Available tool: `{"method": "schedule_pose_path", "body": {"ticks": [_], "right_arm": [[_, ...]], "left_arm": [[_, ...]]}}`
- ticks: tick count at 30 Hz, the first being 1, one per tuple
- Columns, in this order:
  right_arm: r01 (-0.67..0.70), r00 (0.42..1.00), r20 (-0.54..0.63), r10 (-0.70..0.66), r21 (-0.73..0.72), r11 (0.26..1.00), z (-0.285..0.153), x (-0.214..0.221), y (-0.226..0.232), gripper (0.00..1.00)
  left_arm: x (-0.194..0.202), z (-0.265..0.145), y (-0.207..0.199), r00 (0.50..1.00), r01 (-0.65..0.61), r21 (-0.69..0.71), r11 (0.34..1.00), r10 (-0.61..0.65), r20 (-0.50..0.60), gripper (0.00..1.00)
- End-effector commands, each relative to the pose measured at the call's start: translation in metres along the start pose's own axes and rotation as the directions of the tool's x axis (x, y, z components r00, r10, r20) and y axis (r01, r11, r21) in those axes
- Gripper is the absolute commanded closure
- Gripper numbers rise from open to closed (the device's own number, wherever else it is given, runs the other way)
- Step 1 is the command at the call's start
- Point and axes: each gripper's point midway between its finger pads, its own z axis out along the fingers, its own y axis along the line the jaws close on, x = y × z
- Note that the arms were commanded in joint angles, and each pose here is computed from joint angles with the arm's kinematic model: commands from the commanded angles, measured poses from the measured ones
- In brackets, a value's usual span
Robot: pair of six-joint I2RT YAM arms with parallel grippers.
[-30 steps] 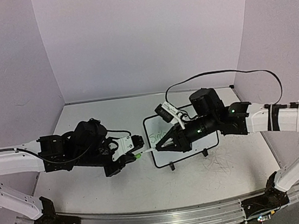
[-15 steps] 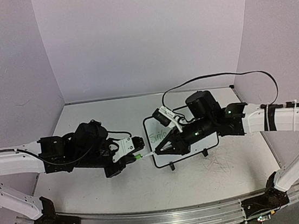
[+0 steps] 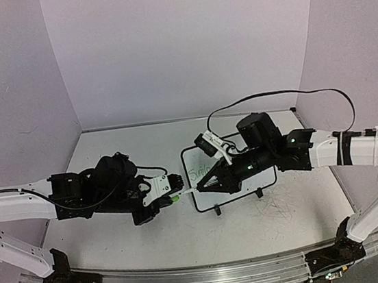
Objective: Write a sentence on the whiteboard
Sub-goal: Insert the whiteboard marker without the cap into the pen cap.
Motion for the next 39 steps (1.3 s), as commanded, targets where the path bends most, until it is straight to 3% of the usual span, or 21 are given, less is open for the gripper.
{"method": "schedule_pose_path", "body": {"ticks": [1, 22, 30, 39], "right_arm": [[0.054, 0.997, 0.048, -0.053, -0.022, 0.998, -0.007, -0.016, 0.013, 1.0], [0.056, 0.998, 0.001, -0.057, -0.072, 0.996, 0.02, -0.011, 0.012, 1.0], [0.071, 0.994, -0.072, -0.082, -0.144, 0.987, 0.046, -0.004, 0.022, 1.0], [0.098, 0.988, -0.093, -0.124, -0.238, 0.966, 0.09, -0.001, 0.053, 1.0]], "left_arm": [[-0.006, 0.0, 0.002, 1.0, -0.008, -0.02, 1.0, 0.009, 0.021, 1.0], [-0.019, -0.009, -0.004, 0.997, -0.034, -0.01, 0.999, 0.034, 0.066, 1.0], [-0.031, -0.011, -0.013, 0.994, -0.054, 0.004, 0.999, 0.053, 0.092, 1.0], [-0.055, -0.036, -0.008, 0.972, -0.035, -0.034, 0.999, 0.042, 0.231, 1.0]]}}
